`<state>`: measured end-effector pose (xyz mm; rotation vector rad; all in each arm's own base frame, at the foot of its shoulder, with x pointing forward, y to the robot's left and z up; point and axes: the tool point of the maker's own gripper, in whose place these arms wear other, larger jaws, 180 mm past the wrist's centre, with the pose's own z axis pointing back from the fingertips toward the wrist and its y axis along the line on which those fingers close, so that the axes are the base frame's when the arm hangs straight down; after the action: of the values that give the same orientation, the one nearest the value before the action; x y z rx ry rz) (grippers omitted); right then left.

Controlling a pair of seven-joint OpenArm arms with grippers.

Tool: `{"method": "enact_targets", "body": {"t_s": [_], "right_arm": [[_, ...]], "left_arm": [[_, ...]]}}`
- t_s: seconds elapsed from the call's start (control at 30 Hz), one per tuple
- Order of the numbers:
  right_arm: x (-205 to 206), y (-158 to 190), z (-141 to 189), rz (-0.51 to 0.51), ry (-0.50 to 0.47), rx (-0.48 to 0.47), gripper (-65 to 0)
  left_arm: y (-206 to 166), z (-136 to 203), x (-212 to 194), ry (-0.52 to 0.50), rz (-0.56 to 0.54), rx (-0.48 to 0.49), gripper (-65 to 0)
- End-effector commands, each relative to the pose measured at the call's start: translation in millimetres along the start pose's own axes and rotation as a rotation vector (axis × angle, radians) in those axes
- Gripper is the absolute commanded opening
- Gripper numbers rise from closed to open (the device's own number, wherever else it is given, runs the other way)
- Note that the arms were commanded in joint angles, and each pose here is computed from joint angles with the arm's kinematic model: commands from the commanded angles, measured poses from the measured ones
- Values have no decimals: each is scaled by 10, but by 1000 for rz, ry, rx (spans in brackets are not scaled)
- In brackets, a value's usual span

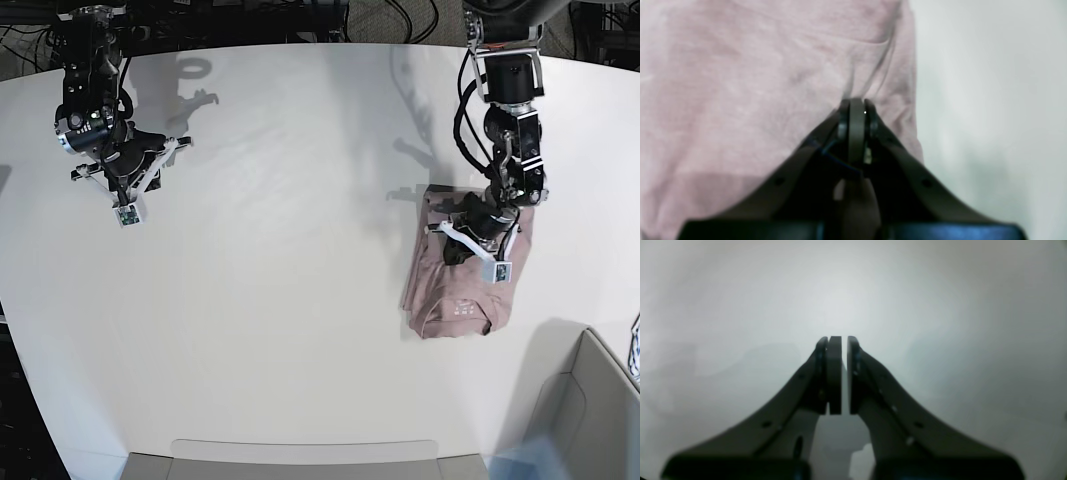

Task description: Fold the T-shirt properly

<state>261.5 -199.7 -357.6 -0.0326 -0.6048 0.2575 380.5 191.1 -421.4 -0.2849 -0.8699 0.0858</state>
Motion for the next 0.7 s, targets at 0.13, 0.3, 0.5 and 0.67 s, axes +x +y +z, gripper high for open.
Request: {"method": "enact_targets", "body": {"t_s": [0.13, 0.3, 0.5, 0.67], "right_arm": [[299, 62, 145, 4, -108, 3, -620], [430, 121, 202, 15, -163, 11, -620], [598, 254, 379, 25, -334, 33, -621], [438, 372, 419, 3, -386, 63, -621]], "left_arm": [[-133, 210, 535, -93, -102, -3, -650], [-282, 535, 748, -166, -193, 0, -650], [-380, 1108, 740, -256, -261, 32, -650], [-182, 1535, 651, -303, -205, 134, -650]]}}
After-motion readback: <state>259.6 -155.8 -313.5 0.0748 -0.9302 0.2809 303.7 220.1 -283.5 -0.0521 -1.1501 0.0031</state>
